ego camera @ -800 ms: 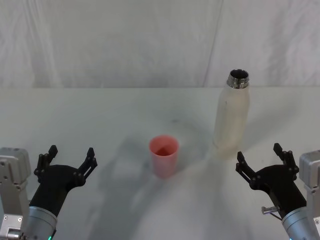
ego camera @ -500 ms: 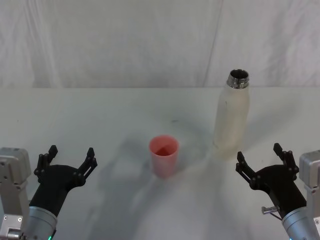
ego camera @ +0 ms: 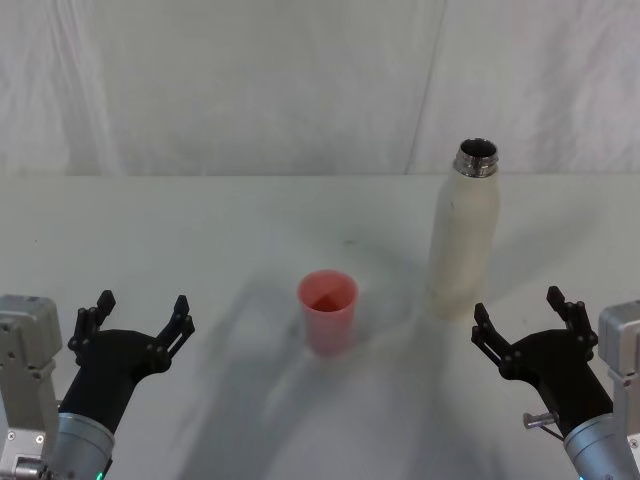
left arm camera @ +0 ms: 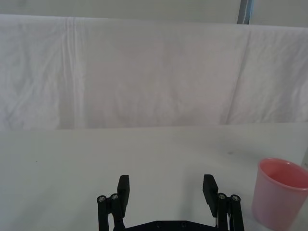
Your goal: Grasp the thermos with one hand and pour water into the cup lid.
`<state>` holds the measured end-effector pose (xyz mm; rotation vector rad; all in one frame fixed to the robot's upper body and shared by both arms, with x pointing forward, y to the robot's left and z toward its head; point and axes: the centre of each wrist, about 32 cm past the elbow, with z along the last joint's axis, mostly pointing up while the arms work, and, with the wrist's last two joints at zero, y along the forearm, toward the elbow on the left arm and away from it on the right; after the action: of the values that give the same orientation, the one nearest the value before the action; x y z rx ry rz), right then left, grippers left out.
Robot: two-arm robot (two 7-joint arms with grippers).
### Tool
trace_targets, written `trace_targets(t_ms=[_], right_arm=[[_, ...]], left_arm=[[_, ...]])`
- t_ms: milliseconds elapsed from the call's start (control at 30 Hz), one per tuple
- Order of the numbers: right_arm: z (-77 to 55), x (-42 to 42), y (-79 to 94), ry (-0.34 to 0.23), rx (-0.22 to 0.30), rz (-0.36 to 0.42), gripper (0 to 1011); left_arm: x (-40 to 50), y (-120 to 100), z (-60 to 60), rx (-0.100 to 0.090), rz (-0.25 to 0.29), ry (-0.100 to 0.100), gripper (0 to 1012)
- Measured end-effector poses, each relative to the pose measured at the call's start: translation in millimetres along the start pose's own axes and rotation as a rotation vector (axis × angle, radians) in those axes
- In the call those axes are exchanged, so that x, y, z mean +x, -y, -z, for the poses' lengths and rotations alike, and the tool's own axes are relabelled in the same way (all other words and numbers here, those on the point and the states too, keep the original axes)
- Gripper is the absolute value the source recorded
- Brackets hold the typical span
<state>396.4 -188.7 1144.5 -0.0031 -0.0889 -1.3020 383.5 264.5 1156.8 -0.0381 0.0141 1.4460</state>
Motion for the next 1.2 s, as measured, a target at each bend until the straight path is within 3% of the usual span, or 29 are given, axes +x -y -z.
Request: trace_targets(t_ms=[1200], right_arm=[[0.0, 0.0, 0.0, 0.000, 0.000, 0.000, 1000]], left_arm=[[0.0, 0.0, 0.0, 0.000, 0.000, 0.000, 1001]])
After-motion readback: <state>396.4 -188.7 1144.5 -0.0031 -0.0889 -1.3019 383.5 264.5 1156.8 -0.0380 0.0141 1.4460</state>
